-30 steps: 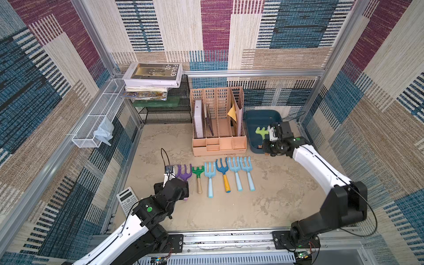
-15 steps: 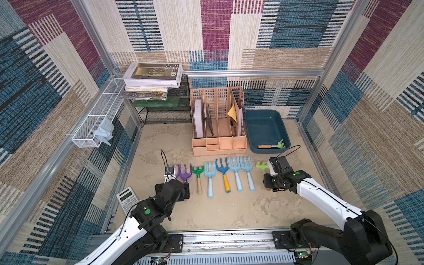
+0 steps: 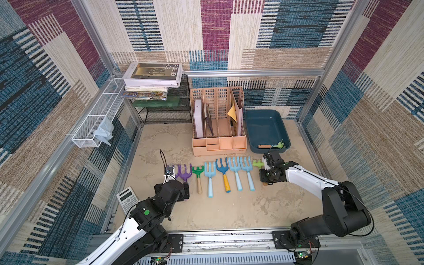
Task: Take the hand rake out of the storage box
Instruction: Place the rake at the center of the board, then adjust the rake in the storage box.
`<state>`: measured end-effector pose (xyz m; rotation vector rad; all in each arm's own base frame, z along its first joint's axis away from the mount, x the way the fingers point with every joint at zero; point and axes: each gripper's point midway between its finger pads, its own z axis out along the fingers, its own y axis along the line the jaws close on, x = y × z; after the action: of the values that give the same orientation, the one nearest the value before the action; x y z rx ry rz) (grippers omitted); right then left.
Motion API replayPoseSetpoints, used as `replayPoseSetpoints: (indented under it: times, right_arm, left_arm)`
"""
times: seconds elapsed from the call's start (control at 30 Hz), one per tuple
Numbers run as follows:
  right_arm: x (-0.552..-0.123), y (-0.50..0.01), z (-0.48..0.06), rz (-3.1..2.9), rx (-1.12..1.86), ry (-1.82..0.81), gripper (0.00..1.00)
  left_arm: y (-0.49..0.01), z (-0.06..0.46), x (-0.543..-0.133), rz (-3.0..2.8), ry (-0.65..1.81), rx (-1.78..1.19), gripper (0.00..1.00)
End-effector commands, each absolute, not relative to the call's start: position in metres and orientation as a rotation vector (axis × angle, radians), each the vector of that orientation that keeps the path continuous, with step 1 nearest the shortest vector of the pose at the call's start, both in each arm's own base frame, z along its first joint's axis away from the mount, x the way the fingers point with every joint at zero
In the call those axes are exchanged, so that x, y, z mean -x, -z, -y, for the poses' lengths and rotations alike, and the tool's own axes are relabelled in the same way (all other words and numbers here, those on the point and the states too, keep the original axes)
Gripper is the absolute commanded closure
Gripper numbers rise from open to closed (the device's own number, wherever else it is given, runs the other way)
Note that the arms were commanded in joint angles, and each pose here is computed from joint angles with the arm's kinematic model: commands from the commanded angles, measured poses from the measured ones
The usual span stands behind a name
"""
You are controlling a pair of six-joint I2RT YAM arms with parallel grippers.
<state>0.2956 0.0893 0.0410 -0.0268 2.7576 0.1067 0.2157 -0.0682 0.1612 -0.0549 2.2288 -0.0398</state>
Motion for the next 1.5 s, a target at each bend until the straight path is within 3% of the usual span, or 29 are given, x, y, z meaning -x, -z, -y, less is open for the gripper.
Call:
replayPoseSetpoints:
  times: [0.0, 0.37, 0.77, 0.87, 0.93, 1.0, 1.03, 1.2, 1.47]
  right_arm:
    - [-0.297, -0.04, -0.086, -2.741, 0.021, -0.14, 0.81]
    - [-0.304, -0.026, -0.091, -2.773, 0.082, -0.103, 0.79]
    - [-0.301, -0.031, -0.088, -2.782, 0.093, -0.054, 0.44]
    - [-0.306, -0.059, -0.094, -2.725, 0.108, -0.051, 0.38]
    - [-0.317, -0.092, -0.101, -2.644, 0.116, -0.072, 0.31]
    - [-0.329, -0.124, -0.105, -2.564, 0.114, -0.089, 0.15]
    - [-0.336, -0.137, -0.106, -2.529, 0.11, -0.09, 0.14]
    - [-0.376, -0.169, -0.104, -2.464, 0.083, -0.066, 0.1]
    - [-0.449, -0.13, -0.068, -2.585, 0.046, 0.035, 0.15]
  left_arm:
    - [-0.162, 0.069, -0.218, -2.221, 0.045, 0.062, 0.01]
    - [-0.162, 0.069, -0.217, -2.219, 0.053, 0.062, 0.01]
    - [-0.161, 0.069, -0.217, -2.221, 0.05, 0.062, 0.01]
    - [-0.162, 0.07, -0.218, -2.22, 0.051, 0.061, 0.01]
    - [-0.161, 0.071, -0.218, -2.223, 0.051, 0.057, 0.01]
    - [-0.161, 0.071, -0.218, -2.223, 0.049, 0.058, 0.01]
    - [-0.162, 0.071, -0.219, -2.224, 0.051, 0.056, 0.01]
    - [-0.161, 0.072, -0.218, -2.228, 0.056, 0.053, 0.01]
    - [-0.162, 0.072, -0.218, -2.222, 0.066, 0.054, 0.01]
